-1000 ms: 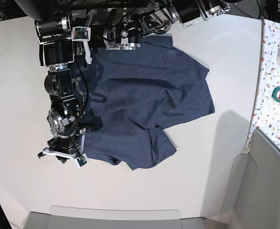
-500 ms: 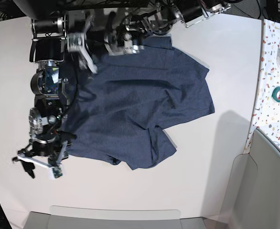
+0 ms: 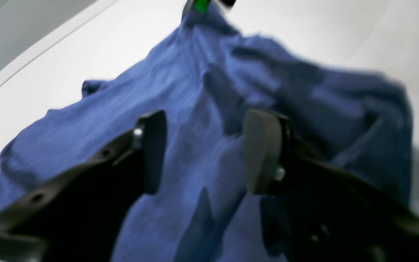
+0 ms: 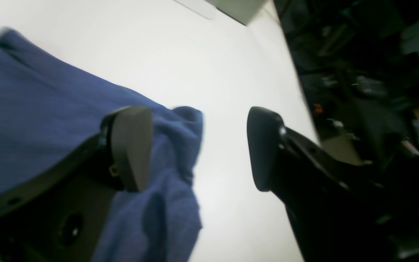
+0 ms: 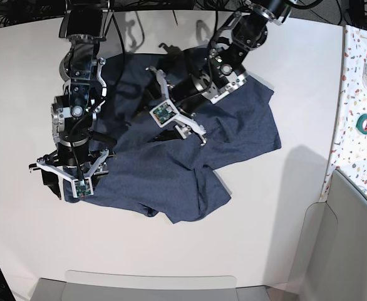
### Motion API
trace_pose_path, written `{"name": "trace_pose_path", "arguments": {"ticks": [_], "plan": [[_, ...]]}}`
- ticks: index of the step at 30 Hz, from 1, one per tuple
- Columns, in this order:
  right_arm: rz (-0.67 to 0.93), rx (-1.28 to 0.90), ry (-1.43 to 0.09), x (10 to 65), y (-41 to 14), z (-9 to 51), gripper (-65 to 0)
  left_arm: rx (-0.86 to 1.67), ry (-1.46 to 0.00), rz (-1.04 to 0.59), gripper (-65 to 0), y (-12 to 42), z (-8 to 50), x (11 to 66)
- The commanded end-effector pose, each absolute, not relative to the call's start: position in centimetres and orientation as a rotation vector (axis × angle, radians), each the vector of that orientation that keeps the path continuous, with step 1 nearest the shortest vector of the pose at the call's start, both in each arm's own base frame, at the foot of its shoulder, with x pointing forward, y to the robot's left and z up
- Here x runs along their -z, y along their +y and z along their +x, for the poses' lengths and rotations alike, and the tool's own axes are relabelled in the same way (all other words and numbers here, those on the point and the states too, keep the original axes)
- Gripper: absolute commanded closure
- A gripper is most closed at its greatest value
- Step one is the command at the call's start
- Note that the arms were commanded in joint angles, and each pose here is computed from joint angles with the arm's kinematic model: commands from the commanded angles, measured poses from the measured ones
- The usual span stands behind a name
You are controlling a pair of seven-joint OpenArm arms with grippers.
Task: Layout the t-shirt on the table in an organized manner, then fold the t-shirt properly
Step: 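Release the shirt and regrasp its collar-side edge with both grippers, then pull the grasped edge apart with both grippers, spreading the shirt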
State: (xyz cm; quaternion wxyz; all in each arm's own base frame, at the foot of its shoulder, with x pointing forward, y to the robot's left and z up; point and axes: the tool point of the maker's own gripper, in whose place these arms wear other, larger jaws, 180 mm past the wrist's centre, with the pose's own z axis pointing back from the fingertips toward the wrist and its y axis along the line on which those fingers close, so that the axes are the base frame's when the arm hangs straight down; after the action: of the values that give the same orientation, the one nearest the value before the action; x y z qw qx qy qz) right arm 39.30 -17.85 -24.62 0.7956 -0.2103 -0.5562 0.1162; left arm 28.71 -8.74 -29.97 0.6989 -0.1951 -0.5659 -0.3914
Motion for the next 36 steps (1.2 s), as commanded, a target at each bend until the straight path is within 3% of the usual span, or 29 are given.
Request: {"name": "trace_pose_path", "arguments": {"ticks": [1,7,11,14,27,36], "plan": [[-0.443,-0.233,-1.26,22.9,-17.7,39.4,-40.1,0.856,-1.306,-0.442,-26.8,-8.5,29.2,28.7],[-0.256,-0.19,-1.276,24.0,-15.6,36.5,-38.3,0.738,-1.284,-0.34,-13.5,-3.6,30.9,30.0],[-0.117,-0.157,-1.25,25.7,-14.0,34.7,-19.9,0.621,-1.299,-0.304,-1.6,-1.3,32.0,29.8],[-0.013,-0.12,-1.227,26.8,-13.2,33.5,-0.8,0.537,-1.332,-0.262,0.0,1.0,32.7,28.7],[0.092,-0.071,-1.118,30.5,-13.6,30.1,0.0,0.407,-1.373,-0.101,0.0,8.1,33.2,27.2],[0.0,0.044,-0.942,36.8,-19.5,28.4,0.0,0.391,-1.359,-0.084,0.0,9.0,33.1,27.6]]}}
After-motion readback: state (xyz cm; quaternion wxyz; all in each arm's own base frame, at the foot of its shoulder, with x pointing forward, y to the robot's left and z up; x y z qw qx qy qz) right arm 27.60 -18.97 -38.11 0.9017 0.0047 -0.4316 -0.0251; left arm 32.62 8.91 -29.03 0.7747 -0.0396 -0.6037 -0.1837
